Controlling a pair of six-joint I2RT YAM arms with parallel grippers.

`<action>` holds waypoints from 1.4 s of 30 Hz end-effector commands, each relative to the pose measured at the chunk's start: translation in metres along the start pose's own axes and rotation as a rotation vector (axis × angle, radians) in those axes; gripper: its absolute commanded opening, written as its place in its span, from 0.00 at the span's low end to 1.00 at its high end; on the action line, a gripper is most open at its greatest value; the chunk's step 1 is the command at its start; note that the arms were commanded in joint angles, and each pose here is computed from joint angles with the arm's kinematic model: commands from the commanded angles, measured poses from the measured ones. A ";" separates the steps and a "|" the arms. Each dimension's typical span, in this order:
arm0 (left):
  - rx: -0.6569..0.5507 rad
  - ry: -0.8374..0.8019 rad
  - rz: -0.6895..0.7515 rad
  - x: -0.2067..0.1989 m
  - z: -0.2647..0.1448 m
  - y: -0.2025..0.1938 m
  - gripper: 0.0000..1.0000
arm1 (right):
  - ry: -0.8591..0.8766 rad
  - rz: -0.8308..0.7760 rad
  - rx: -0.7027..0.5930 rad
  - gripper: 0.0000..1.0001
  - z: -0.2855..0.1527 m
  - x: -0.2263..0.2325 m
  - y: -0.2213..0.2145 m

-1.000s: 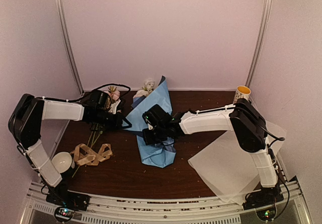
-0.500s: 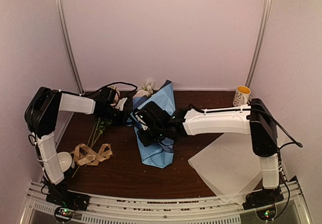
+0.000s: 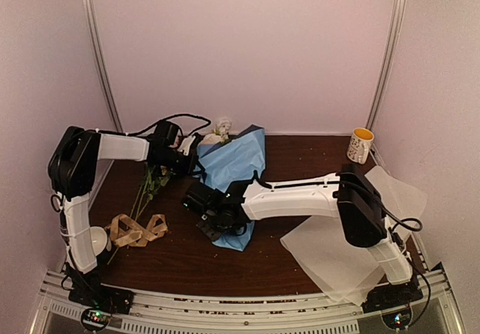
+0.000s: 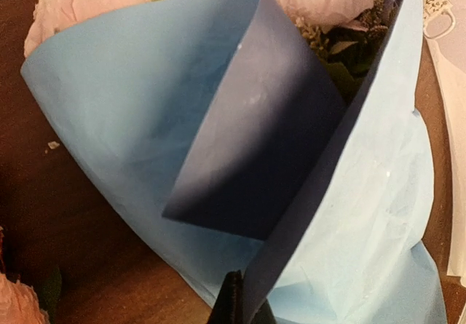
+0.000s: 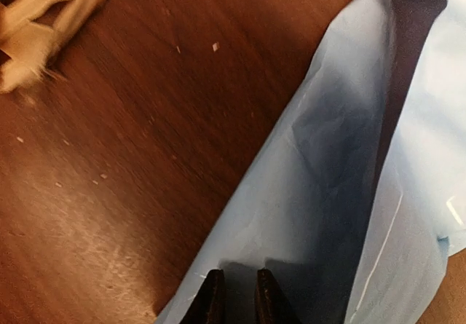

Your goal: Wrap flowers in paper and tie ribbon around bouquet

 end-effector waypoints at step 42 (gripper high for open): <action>-0.005 0.051 0.037 0.033 0.010 0.029 0.30 | 0.256 0.351 0.181 0.12 0.022 -0.037 -0.017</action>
Point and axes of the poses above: each gripper's point midway between its finger pads, its own z axis out along the fingers, its own x axis along the line the jaws close on, y = z × x, the point moved 10 cm from there along -z, back along the fingers, and after that the axes turned 8 degrees about z, right-handed, at the moved point
